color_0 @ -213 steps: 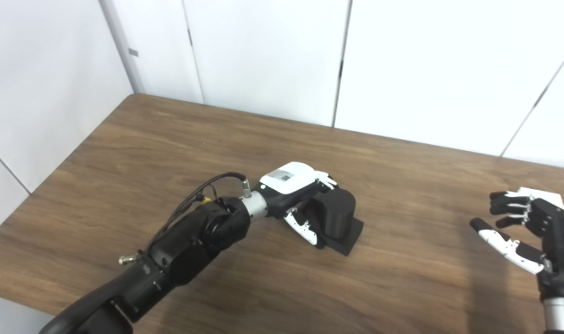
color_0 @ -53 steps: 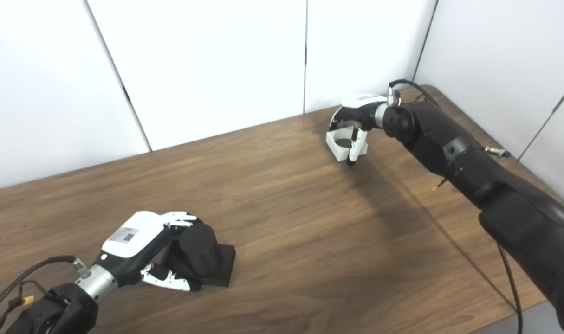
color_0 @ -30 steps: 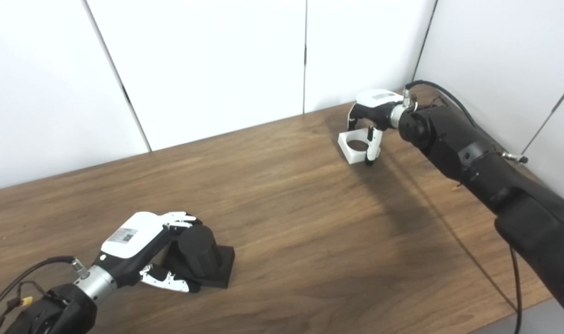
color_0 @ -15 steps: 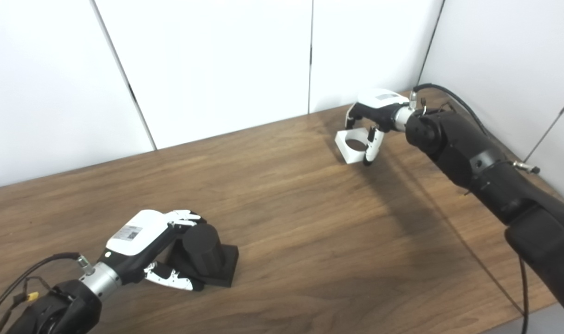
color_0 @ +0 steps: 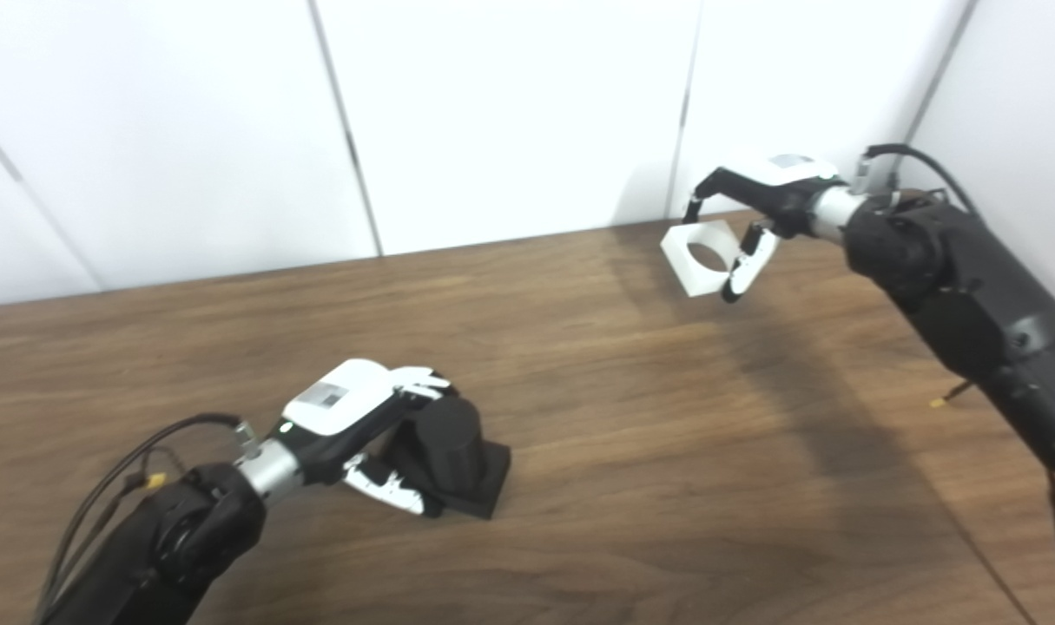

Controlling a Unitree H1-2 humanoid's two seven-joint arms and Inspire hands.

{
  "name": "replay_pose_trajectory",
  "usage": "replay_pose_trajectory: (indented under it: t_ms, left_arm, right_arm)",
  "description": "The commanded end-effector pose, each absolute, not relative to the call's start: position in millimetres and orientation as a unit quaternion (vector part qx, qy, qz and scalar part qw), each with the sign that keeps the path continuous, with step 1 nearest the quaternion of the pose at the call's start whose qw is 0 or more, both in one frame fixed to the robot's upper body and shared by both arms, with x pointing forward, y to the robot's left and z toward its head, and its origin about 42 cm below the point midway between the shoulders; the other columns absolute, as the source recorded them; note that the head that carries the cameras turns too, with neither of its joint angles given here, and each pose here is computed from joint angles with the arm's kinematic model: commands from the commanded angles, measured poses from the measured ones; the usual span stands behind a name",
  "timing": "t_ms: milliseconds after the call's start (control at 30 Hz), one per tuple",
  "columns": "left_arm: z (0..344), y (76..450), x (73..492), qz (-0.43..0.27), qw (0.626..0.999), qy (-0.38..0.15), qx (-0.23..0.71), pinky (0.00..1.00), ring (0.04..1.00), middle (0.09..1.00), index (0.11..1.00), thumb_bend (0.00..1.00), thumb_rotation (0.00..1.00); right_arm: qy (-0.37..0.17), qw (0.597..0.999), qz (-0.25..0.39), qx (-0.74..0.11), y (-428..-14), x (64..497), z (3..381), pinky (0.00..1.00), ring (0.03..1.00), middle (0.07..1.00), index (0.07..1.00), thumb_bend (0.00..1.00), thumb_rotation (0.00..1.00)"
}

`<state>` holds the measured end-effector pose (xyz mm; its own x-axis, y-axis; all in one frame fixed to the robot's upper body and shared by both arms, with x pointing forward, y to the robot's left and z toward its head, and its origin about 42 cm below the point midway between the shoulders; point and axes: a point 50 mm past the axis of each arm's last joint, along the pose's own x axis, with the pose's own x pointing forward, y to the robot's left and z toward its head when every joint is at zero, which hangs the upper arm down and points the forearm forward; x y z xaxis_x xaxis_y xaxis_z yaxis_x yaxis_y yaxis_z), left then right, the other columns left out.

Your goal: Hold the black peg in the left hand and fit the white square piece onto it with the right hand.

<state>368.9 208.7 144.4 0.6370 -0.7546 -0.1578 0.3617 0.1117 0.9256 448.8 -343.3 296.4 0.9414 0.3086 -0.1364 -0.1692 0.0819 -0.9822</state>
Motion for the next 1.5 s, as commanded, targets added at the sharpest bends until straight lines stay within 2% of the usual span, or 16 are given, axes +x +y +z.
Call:
replay_pose_trajectory:
  t_ms: [0, 233, 733, 933, 1467]
  left_arm:
    - [110, 215, 357, -0.431, 0.683, -0.098, 0.582, 0.76, 0.886, 0.833, 0.489, 0.52, 0.06]
    - [112, 208, 357, -0.428, 0.686, -0.098, 0.581, 0.75, 0.884, 0.829, 0.490, 0.52, 0.07]
    - [116, 198, 362, -0.423, 0.686, -0.098, 0.584, 0.74, 0.891, 0.826, 0.490, 0.52, 0.07]
    - [116, 198, 363, -0.423, 0.690, -0.100, 0.579, 0.74, 0.884, 0.827, 0.489, 0.52, 0.07]
    - [119, 193, 364, -0.423, 0.688, -0.095, 0.583, 0.73, 0.889, 0.838, 0.490, 0.52, 0.07]
  right_arm:
    - [-0.102, 0.724, 0.154, -0.664, -341, 448, 331, 0.87, 0.843, 0.765, 0.482, 0.52, 0.13]
    - [-0.137, 0.720, 0.177, -0.657, -327, 441, 338, 0.82, 0.810, 0.753, 0.481, 0.52, 0.13]
    - [-0.208, 0.704, 0.237, -0.636, -282, 426, 355, 0.82, 0.788, 0.742, 0.478, 0.52, 0.13]
    - [-0.236, 0.690, 0.264, -0.631, -264, 419, 358, 0.78, 0.778, 0.735, 0.478, 0.52, 0.13]
    - [-0.277, 0.695, 0.306, -0.589, -223, 409, 353, 0.80, 0.784, 0.742, 0.477, 0.52, 0.13]
